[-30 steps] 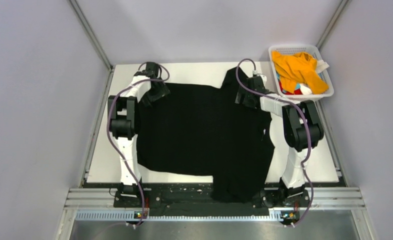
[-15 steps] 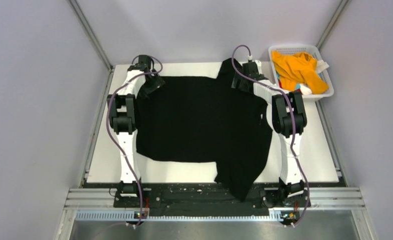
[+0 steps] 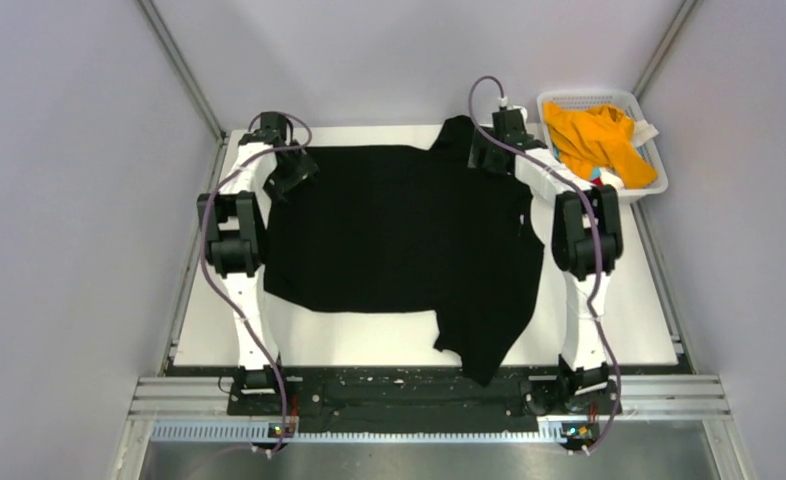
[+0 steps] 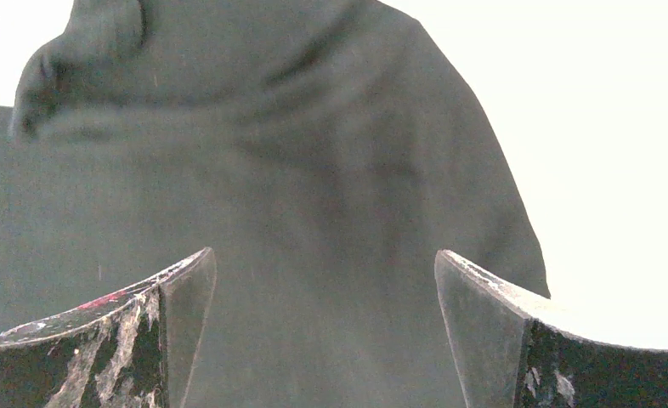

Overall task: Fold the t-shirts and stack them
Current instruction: Flatten out the tshirt, then grab the side of the flattened tshirt closest away from the robot with both arms

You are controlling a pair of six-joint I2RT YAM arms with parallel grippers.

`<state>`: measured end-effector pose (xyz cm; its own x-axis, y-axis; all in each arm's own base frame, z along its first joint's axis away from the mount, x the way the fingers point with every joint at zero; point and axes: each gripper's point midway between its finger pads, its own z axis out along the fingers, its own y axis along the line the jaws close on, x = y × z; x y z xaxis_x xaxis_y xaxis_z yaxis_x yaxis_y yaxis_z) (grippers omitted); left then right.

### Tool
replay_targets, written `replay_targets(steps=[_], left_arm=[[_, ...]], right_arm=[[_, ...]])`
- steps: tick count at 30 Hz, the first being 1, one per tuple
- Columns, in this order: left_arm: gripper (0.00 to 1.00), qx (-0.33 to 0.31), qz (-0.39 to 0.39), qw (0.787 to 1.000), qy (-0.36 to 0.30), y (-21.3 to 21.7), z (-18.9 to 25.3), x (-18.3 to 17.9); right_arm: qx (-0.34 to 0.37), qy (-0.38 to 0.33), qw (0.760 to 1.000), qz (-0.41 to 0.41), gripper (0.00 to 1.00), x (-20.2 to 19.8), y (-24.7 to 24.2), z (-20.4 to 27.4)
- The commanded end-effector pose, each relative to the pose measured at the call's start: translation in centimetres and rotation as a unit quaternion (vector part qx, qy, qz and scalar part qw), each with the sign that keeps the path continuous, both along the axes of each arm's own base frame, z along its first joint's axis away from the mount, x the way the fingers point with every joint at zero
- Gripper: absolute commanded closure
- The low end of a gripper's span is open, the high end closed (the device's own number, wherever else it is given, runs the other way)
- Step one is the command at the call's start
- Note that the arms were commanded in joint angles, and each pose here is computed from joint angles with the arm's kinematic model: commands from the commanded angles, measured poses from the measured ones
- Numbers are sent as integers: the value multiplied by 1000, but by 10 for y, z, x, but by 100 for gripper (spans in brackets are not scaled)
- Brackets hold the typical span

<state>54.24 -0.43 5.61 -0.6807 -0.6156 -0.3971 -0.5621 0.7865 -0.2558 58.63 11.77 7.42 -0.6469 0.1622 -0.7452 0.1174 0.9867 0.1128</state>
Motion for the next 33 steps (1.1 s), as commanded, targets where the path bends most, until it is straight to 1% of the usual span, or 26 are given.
replay_targets(steps=[1, 4, 7, 8, 12, 13, 14, 16, 20, 23, 26, 29, 33], left_arm=[[1, 35, 25, 998, -36, 15, 84, -67], [1, 31, 32, 999, -18, 14, 69, -122], [1, 2, 23, 1000, -12, 1, 53, -159], [1, -9, 17, 1000, -13, -4, 48, -166], [1, -58, -4, 998, -8, -27, 26, -181], [1, -59, -5, 998, 0, -30, 20, -185], [1, -49, 5, 998, 25, -27, 6, -198], [1, -40, 19, 998, 49, -23, -6, -216], [1, 10, 52, 995, 87, -4, -19, -255], [1, 44, 82, 992, 88, 10, -11, -280], [1, 62, 99, 990, 76, 18, 1, -297], [1, 84, 116, 987, 67, 28, 6, -310], [1, 97, 134, 983, 83, 33, 4, -323]], right_arm=[[3, -58, 998, -13, 1, -55, -16, 102], [23, -46, 998, -27, 1, -106, -24, 95], [68, -41, 997, -10, 1, -151, -18, 87], [81, -24, 996, -6, 1, -168, -15, 71], [109, -2, 994, 23, 1, -209, -1, 56], [110, 3, 993, 28, 1, -218, 0, 53], [109, 6, 993, 35, 1, -234, 1, 53], [108, 2, 994, 34, 1, -244, -3, 55], [97, -14, 995, 22, 1, -259, -15, 62], [99, -24, 995, 23, 1, -265, -17, 66], [102, -22, 994, 24, 1, -269, -16, 65], [106, -12, 994, 33, 1, -274, -14, 59], [88, 5, 995, 46, 1, -287, -12, 53]])
